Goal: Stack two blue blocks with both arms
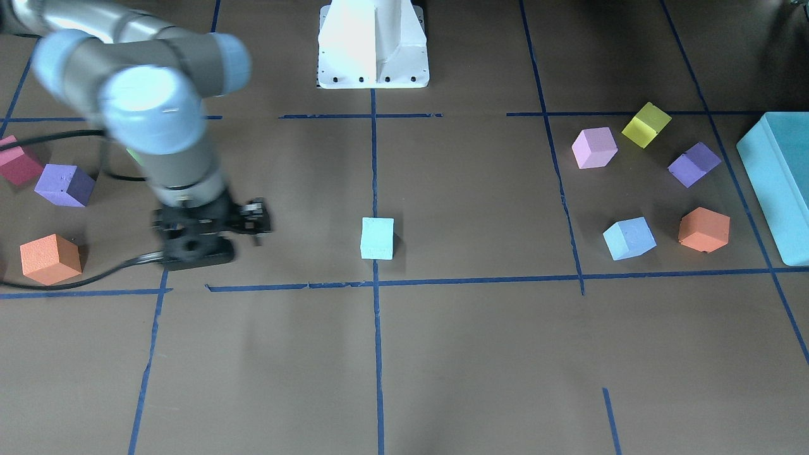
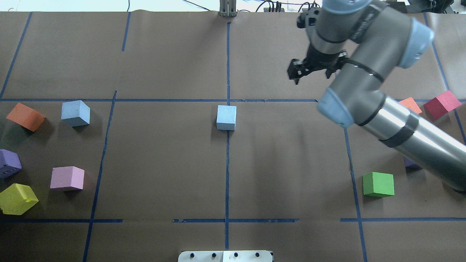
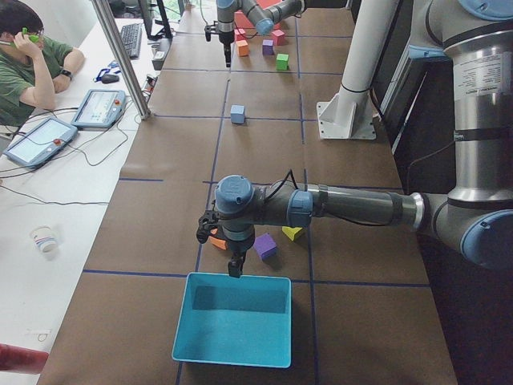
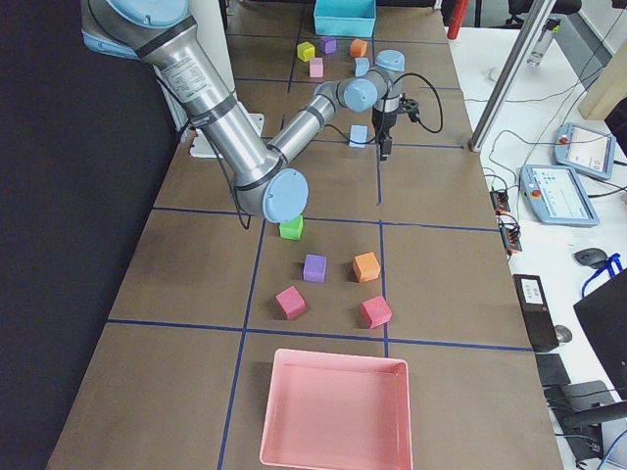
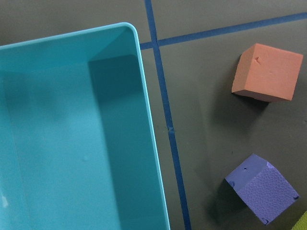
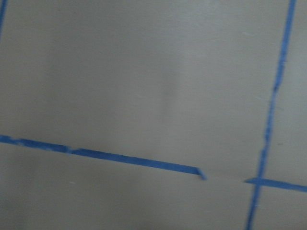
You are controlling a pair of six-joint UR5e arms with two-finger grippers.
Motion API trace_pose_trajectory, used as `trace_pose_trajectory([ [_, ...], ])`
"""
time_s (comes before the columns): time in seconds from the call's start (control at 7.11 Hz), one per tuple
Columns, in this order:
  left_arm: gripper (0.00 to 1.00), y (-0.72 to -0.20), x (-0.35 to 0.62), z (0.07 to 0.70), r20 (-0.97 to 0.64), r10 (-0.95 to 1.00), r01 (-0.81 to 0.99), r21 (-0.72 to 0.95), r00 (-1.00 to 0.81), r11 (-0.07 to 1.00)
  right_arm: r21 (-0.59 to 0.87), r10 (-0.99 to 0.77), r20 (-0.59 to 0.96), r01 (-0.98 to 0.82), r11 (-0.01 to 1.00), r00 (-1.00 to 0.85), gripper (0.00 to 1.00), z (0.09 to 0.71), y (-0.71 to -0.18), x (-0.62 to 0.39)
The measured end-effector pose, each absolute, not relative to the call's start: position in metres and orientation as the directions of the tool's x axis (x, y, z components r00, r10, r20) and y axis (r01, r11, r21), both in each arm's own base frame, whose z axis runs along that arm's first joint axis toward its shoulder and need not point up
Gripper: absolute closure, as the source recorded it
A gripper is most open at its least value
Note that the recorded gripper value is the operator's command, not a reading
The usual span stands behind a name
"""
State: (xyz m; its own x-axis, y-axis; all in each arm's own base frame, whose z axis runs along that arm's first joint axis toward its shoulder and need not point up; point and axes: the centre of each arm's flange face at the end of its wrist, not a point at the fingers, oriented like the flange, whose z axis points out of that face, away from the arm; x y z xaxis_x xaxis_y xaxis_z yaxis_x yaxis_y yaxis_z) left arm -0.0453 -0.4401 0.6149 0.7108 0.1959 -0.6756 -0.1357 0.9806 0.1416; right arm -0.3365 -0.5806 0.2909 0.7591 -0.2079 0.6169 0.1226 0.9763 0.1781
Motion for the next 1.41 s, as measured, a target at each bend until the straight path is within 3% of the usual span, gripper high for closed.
trace_pose_trajectory([
  [0.42, 0.0, -0.472, -0.043, 0.584, -0.655, 0.266, -0.135, 0.243, 0.708, 0.96, 0.28, -0.408, 0.568, 0.298, 0.913, 0.715, 0.0, 0.436, -0.549, -0.127],
  [0.84, 0.0, -0.515, -0.011, 0.538, -0.703, 0.203, -0.064, 0.219, 0.682, 0.974, 0.267, -0.44, 0.58, 0.35, 0.898, 0.685, 0.0, 0.576, -0.461, 0.036],
  [1.41, 0.0, -0.516, 0.149, 0.49, -0.769, 0.114, -0.044, 0.111, 0.629, 0.993, 0.207, -0.348, 0.607, 0.281, 0.937, 0.715, 0.0, 0.607, -0.436, 0.054],
])
